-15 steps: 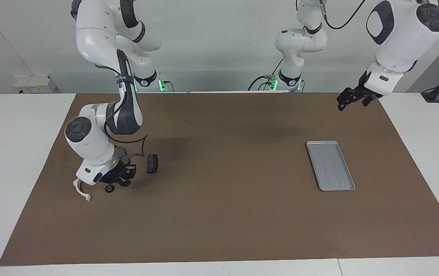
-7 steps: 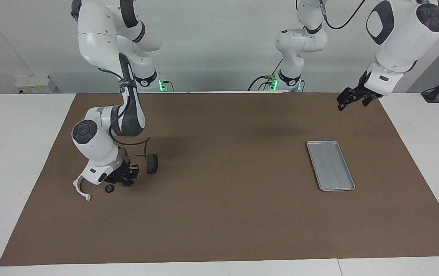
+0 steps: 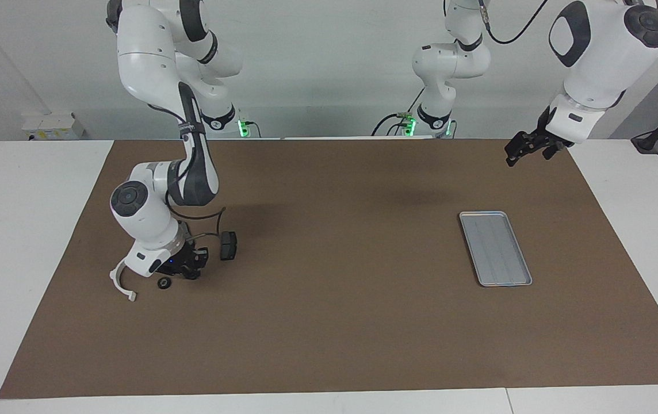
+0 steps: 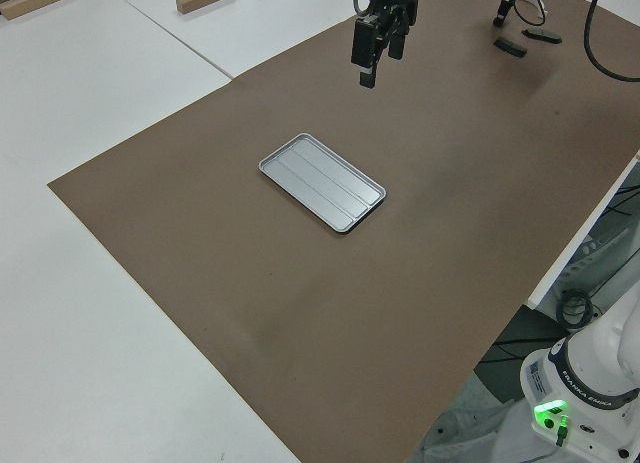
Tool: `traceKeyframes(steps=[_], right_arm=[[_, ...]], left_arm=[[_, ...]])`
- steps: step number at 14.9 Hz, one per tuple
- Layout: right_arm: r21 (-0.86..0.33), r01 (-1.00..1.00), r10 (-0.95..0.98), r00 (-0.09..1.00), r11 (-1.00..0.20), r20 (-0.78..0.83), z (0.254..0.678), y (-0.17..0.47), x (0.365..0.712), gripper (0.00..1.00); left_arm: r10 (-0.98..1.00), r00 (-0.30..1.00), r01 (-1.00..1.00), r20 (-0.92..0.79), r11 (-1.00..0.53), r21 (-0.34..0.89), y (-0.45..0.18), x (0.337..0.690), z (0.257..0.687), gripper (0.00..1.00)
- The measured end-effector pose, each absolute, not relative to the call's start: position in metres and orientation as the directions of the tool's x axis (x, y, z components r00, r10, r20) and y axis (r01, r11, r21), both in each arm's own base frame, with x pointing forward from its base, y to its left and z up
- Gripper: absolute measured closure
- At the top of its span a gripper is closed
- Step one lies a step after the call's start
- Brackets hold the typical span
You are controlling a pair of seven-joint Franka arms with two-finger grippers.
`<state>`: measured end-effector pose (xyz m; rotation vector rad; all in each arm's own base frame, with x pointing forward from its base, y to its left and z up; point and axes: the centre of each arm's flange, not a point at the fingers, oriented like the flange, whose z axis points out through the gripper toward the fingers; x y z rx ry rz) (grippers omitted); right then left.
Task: Place bearing gear from tray to pile
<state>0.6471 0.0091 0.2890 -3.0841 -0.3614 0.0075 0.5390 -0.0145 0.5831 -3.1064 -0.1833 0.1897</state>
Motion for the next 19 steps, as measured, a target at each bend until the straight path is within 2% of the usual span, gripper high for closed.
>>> traceKeyframes(steps=[7, 8, 14, 19], right_arm=[[-0.037, 0.232, 0.232, 0.973, -0.972, 0.000, 0.289, 0.009, 0.647, 0.75], [-0.037, 0.231, 0.231, 0.973, -0.972, 0.002, 0.290, 0.010, 0.647, 0.70], [-0.031, 0.194, 0.192, 0.980, -0.981, 0.052, 0.336, 0.014, 0.656, 0.11], [-0.033, 0.169, 0.167, 0.984, -0.985, 0.062, 0.398, 0.014, 0.659, 0.10]], left_arm=[[0.119, 0.986, 0.116, -0.120, -0.993, -0.031, -0.014, 0.539, 0.583, 0.00], [0.119, 0.986, 0.116, -0.120, -0.993, -0.031, -0.014, 0.539, 0.583, 0.00], [0.119, 0.986, 0.116, -0.120, -0.993, -0.031, -0.014, 0.539, 0.583, 0.00], [0.119, 0.986, 0.116, -0.120, -0.993, -0.031, -0.014, 0.539, 0.583, 0.00]])
